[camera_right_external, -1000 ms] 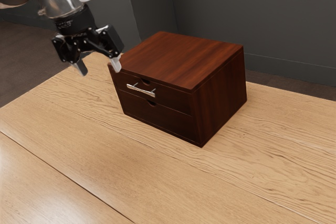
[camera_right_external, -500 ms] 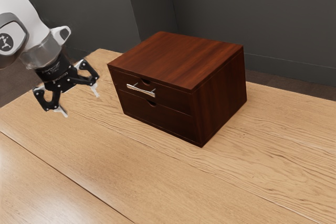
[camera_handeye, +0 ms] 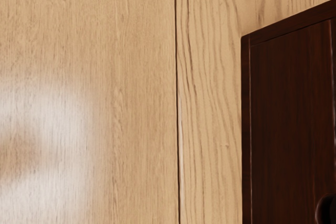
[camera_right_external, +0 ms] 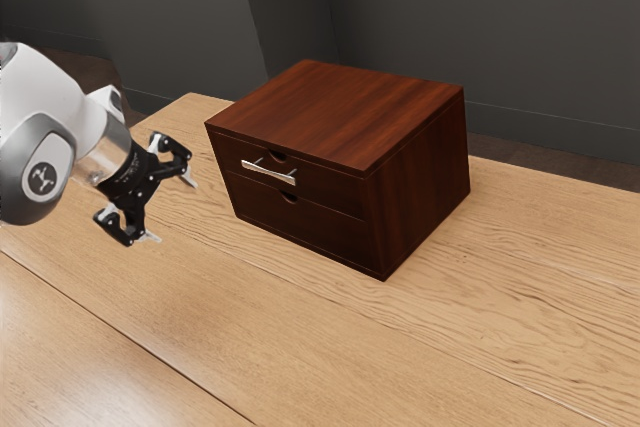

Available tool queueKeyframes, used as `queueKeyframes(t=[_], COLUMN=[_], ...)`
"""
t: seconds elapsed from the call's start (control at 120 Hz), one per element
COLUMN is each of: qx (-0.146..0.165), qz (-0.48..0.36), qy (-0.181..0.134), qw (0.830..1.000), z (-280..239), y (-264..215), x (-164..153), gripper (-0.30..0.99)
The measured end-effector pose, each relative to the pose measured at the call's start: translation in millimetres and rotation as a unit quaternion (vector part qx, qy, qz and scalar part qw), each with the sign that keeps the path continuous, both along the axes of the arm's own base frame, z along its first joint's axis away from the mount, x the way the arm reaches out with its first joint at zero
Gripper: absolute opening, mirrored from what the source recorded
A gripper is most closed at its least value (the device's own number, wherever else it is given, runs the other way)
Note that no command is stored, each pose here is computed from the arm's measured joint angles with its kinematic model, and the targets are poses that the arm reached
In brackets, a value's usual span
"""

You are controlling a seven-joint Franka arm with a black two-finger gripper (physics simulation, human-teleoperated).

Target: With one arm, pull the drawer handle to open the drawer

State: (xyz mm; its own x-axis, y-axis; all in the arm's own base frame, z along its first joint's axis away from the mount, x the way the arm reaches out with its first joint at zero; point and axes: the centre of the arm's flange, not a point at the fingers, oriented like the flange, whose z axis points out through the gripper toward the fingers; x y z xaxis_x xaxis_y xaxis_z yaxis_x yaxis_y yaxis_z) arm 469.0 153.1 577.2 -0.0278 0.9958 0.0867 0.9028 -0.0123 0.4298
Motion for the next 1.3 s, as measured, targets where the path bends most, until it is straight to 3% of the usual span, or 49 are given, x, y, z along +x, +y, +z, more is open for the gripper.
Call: queueKeyframes(t=[0.233,0.808,1.3], qx=[-0.013,-0.031,-0.038], qz=[0.035,0.075,0.081], qy=[-0.022,-0.043,-0.052], qw=[0.999,0.996,0.995], z=[-6.3,-21.5,-24.2], y=[-7.3,-14.0,-25.0], x=[12.3,61.5,81.4], gripper=[0.69,0.69,0.69])
